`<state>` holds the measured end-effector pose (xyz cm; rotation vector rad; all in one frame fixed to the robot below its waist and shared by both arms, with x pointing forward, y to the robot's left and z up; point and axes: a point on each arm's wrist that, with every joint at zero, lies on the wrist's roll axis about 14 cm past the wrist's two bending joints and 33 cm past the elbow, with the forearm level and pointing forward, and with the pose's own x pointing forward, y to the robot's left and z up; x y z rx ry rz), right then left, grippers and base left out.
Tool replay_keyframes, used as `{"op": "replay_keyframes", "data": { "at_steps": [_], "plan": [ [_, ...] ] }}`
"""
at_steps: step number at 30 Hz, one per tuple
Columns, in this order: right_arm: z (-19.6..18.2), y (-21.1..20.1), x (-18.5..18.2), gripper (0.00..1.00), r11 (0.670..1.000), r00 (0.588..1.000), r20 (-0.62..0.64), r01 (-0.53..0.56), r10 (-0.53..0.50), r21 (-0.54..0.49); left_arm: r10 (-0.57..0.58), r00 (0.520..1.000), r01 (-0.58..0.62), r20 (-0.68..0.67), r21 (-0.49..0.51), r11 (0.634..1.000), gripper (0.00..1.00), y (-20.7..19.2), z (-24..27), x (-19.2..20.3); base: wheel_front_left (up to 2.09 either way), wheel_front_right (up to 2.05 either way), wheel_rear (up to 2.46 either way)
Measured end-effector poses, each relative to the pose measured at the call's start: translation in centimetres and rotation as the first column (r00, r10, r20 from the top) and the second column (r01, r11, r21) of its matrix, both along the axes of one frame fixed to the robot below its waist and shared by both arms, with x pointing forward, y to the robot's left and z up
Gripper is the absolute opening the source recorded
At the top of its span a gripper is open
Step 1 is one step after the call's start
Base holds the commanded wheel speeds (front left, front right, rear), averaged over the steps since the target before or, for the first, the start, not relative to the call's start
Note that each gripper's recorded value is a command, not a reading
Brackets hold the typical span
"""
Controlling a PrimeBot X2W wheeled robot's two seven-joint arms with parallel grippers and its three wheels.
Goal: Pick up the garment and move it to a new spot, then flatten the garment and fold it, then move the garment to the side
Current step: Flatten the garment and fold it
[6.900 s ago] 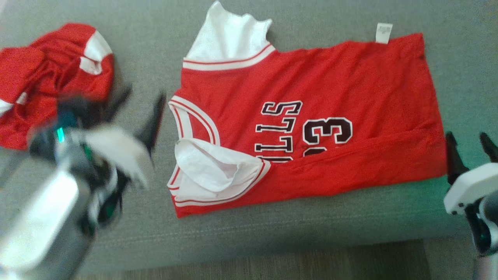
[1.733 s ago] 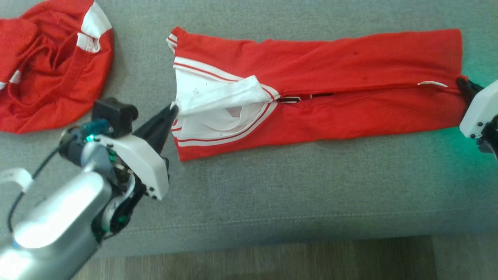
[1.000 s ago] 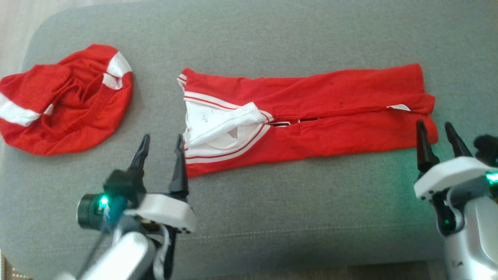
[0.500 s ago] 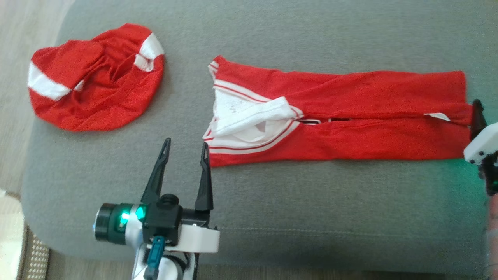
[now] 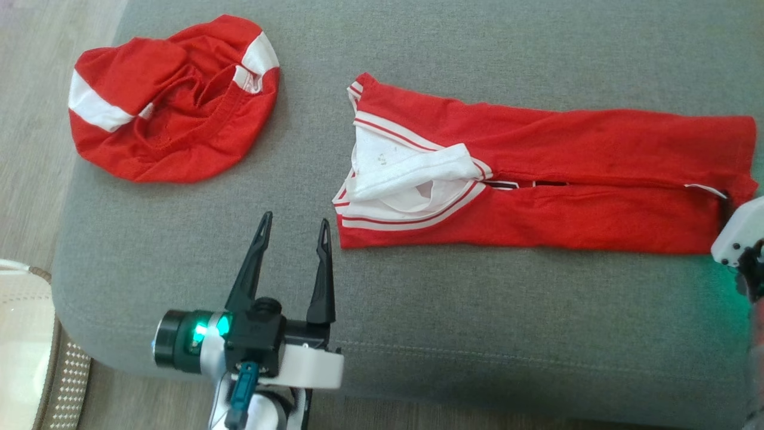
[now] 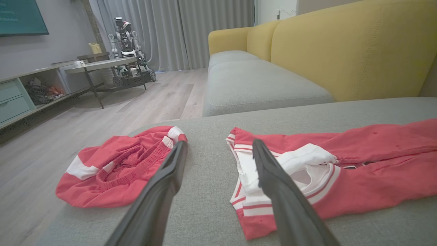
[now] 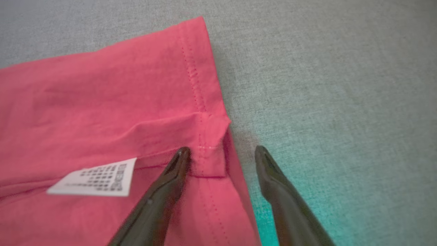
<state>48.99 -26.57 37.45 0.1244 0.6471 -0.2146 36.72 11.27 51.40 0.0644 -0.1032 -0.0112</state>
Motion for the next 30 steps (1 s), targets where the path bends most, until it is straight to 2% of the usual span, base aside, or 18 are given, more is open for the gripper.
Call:
{"op": "replay_keyframes", "data": {
  "at_steps": [1, 2, 4, 5, 6, 12, 16, 23, 24, 30],
  "plan": [
    [-0.1, 0.1, 0.0, 0.93, 1.000, 1.000, -0.009, -0.002, 0.002, 0.002, 0.002, 1.000, -0.002, 0.002, 0.002, 1.000, 1.00, 0.1, 0.0, 0.1, 0.00, 0.00, 0.00],
    [-0.2, 0.2, 0.0, 0.80, 1.000, 1.000, -0.016, -0.002, 0.003, 0.007, 0.007, 1.000, -0.007, 0.003, 0.003, 1.000, 1.00, 0.2, 0.1, 0.1, 0.00, 0.00, 0.00],
    [-0.4, 0.4, -0.1, 0.42, 1.000, 0.999, -0.035, -0.005, 0.006, 0.017, 0.005, 1.000, -0.005, 0.006, 0.008, 1.000, 1.00, 0.3, 0.1, 0.2, 0.00, 0.00, 0.00],
    [-0.4, 0.6, 0.0, 0.15, 1.000, 0.999, -0.041, -0.006, 0.007, 0.024, 0.004, 1.000, -0.004, 0.006, 0.007, 1.000, 1.00, 0.2, 0.1, 0.2, 0.00, 0.00, 0.00],
    [-0.4, 0.7, 0.0, 0.00, 1.000, 0.999, -0.045, -0.008, 0.009, 0.030, -0.005, 1.000, 0.005, 0.005, 0.004, 1.000, 1.00, 0.0, 0.1, 0.3, 0.00, 0.00, 0.00],
    [0.1, -0.5, -0.2, 0.00, 1.000, 1.000, -0.016, -0.002, 0.001, -0.004, -0.032, 0.999, 0.032, 0.005, 0.001, 0.999, 1.00, -0.6, -0.1, 0.9, 0.00, 0.00, 0.00],
    [1.1, -2.7, -0.7, 0.00, 0.994, 1.000, -0.005, -0.015, 0.015, -0.105, -0.067, 0.998, 0.067, 0.006, -0.011, 0.998, 1.00, -1.6, -0.1, 1.4, 0.00, 0.00, 0.00],
    [6.4, -8.8, -1.0, 0.00, 0.956, 0.996, 0.085, 0.045, -0.021, -0.288, -0.155, 0.988, 0.156, 0.022, -0.029, 0.987, 1.00, -4.4, -0.1, 2.3, 0.00, 0.00, 0.00],
    [6.4, -8.8, -1.0, 0.00, 0.956, 0.996, 0.085, 0.045, -0.021, -0.288, -0.155, 0.988, 0.156, 0.022, -0.029, 0.987, 1.00, -4.4, -0.1, 2.3, 0.00, 0.00, 0.00],
    [11.5, -13.5, -1.9, 0.00, 0.905, 0.989, 0.136, 0.110, -0.058, -0.411, -0.211, 0.977, 0.212, 0.036, -0.036, 0.977, 1.00, -6.1, 0.2, 2.5, 0.00, 0.00, 0.00]
  ]
}}
